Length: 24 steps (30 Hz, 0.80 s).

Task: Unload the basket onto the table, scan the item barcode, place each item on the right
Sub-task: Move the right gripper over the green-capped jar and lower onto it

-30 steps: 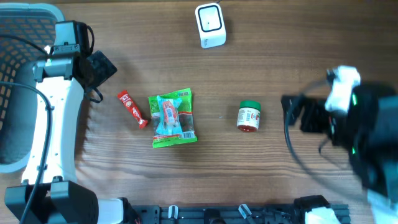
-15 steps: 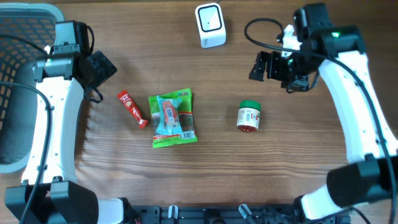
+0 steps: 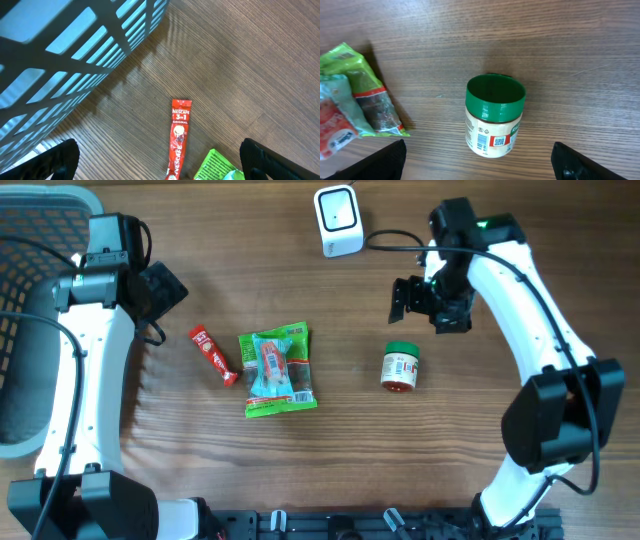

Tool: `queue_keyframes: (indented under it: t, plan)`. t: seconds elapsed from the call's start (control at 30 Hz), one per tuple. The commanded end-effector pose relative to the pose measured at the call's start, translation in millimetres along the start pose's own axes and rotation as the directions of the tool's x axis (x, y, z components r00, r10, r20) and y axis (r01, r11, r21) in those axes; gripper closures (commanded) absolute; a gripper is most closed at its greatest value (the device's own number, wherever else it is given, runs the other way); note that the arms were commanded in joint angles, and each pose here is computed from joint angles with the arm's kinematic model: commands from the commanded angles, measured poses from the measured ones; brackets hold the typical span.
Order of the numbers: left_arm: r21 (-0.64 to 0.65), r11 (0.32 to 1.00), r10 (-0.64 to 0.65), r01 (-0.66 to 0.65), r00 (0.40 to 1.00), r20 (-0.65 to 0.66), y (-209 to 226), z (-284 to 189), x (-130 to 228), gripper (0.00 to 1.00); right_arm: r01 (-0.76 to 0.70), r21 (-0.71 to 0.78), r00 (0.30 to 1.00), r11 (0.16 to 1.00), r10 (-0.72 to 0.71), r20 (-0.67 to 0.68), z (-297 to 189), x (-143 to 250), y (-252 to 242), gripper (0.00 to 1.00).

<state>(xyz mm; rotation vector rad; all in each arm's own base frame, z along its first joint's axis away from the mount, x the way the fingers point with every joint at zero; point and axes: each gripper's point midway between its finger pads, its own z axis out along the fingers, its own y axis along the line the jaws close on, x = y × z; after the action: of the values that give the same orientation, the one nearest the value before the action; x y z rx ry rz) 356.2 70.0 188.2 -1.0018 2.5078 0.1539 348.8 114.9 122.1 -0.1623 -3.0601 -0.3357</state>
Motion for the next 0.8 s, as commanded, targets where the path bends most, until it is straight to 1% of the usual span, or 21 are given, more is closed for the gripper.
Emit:
queue_keyframes:
  t: [0.0, 0.07, 0.1, 0.23, 0.43, 0.53, 0.67, 0.7, 0.77]
  plan:
    - [-0.005, 1.000, -0.008, 0.008, 1.000, 0.027, 3, -5, -8, 0.00, -0.024, 0.054, 0.999, 0.998, 0.027, -0.046, 19, 6, -8, 0.05]
    - [-0.005, 1.000, -0.008, 0.008, 1.000, 0.027, 3, -5, -8, 0.00, -0.032, 0.058, 0.998, 0.998, 0.035, -0.056, 28, 9, -11, 0.02]
    - [-0.006, 1.000, -0.008, 0.009, 1.000, 0.027, 3, -5, -8, 0.00, -0.034, 0.059, 0.997, 0.998, 0.038, -0.060, 35, 10, -13, 0.01]
    - [-0.006, 1.000, -0.008, 0.009, 1.000, 0.027, 3, -5, -8, 0.00, -0.054, 0.053, 0.997, 0.997, 0.057, -0.055, 65, 12, -20, 0.09]
    - [-0.005, 1.000, -0.008, 0.008, 1.000, 0.027, 3, -5, -8, 0.00, -0.013, 0.037, 1.000, 0.999, 0.013, -0.011, 105, 12, -21, 0.11]
    - [-0.005, 1.000, -0.008, 0.008, 1.000, 0.027, 3, -5, -8, 0.00, 0.010, 0.024, 1.000, 1.000, -0.011, 0.022, 109, 6, -15, 0.15]
    - [-0.005, 1.000, -0.008, 0.008, 1.000, 0.027, 3, -5, -8, 0.00, 0.015, 0.024, 1.000, 1.000, -0.016, 0.025, 109, 5, -15, 0.16]
    - [-0.005, 1.000, -0.008, 0.008, 1.000, 0.027, 3, -5, -8, 0.00, 0.031, 0.027, 0.999, 0.999, -0.031, 0.025, 109, 5, -15, 0.22]
    - [-0.005, 1.000, -0.008, 0.008, 1.000, 0.027, 3, -5, -8, 0.00, 0.031, 0.038, 0.999, 0.999, -0.032, 0.027, 109, 5, -17, 0.24]
